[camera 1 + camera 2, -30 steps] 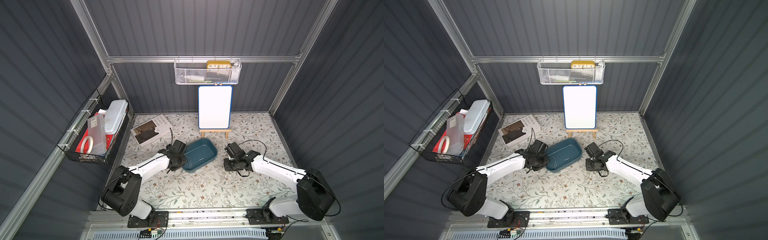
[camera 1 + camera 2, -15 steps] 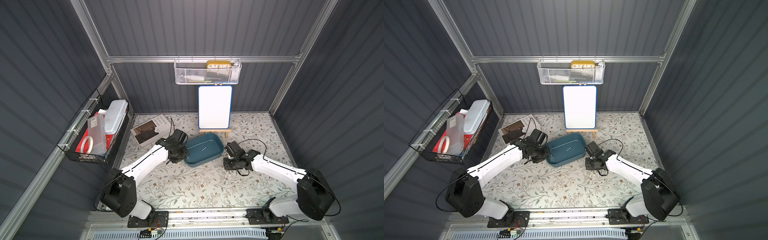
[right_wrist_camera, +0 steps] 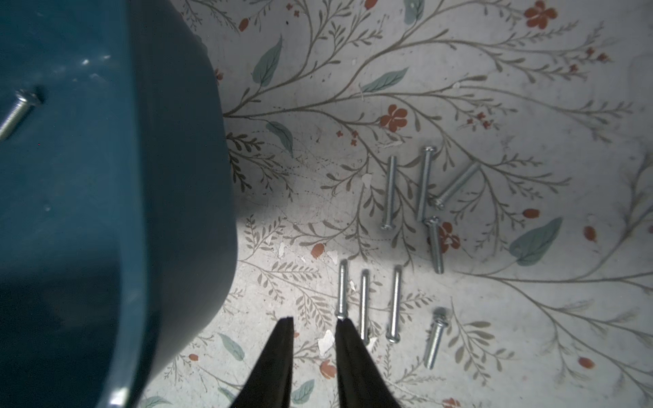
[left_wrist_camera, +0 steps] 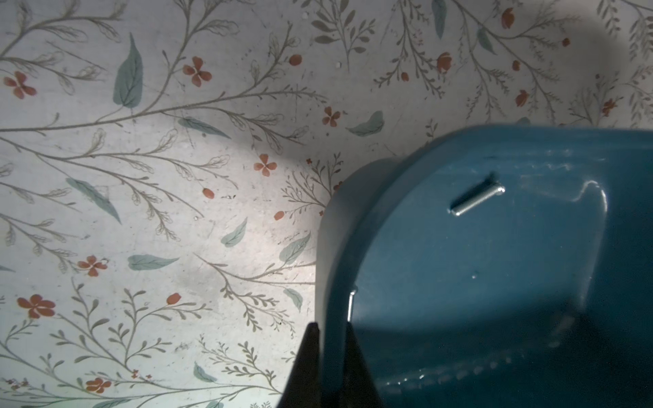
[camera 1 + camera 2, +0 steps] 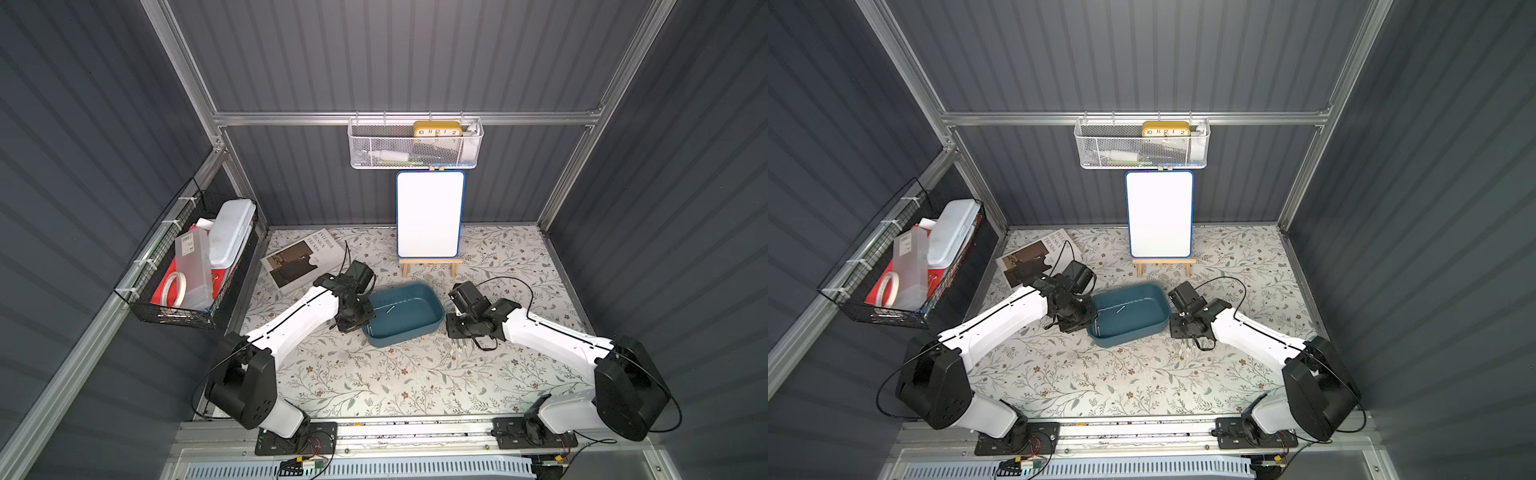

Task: Take out the screws from the storage box
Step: Adjust the storage box at the center of the board.

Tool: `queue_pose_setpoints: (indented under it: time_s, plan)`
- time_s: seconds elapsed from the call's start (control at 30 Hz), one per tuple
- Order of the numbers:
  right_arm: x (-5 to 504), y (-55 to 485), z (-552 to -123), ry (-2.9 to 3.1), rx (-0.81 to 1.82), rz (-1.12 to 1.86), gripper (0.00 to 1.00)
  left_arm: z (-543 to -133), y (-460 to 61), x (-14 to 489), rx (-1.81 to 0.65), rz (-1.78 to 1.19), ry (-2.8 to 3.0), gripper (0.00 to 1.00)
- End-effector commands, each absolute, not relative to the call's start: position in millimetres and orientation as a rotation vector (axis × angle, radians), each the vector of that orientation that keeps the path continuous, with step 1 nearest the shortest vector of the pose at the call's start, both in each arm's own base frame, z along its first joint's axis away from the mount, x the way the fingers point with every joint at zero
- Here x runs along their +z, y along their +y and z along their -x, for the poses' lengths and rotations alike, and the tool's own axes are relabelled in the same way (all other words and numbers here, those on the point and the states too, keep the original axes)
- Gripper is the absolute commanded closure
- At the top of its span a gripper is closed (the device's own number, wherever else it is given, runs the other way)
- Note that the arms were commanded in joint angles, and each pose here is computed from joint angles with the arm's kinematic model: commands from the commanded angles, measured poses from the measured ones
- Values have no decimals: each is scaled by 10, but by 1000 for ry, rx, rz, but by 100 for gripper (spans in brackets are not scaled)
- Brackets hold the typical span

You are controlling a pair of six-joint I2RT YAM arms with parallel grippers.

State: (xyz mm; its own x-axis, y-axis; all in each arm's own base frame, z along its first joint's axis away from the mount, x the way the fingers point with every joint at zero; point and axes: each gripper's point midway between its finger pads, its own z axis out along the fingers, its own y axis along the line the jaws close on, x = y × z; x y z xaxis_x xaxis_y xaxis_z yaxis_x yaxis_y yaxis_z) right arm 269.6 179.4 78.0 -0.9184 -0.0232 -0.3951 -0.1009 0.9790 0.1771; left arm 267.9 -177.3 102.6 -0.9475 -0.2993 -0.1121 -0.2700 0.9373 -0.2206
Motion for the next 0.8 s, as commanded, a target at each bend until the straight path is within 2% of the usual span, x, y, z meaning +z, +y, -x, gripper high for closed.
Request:
queue_pose_setpoints:
  time_s: [0.0,0.23,0.43,0.5,0.67,0.77]
  plan:
    - [970,1810,-2834,2655,265,92,74,-2722,-1745,1041,-261,402,2947,100]
    - [1226,2113,-3083,2567,402,131,73,-2710,-1668,897,-177,393,2969,100]
    - [1073,2346,-3219,2647,427,200,71,-2771,-1707,989,-204,378,2945,100]
    - [970,2444,-3244,2667,459,230,67,-2763,-1705,979,-203,377,2949,100]
    - [610,2390,-3322,2790,295,249,66,-2799,-1745,1083,-246,367,2927,100]
    - [459,2328,-3348,2838,210,235,70,-2804,-1771,1138,-279,368,2920,99]
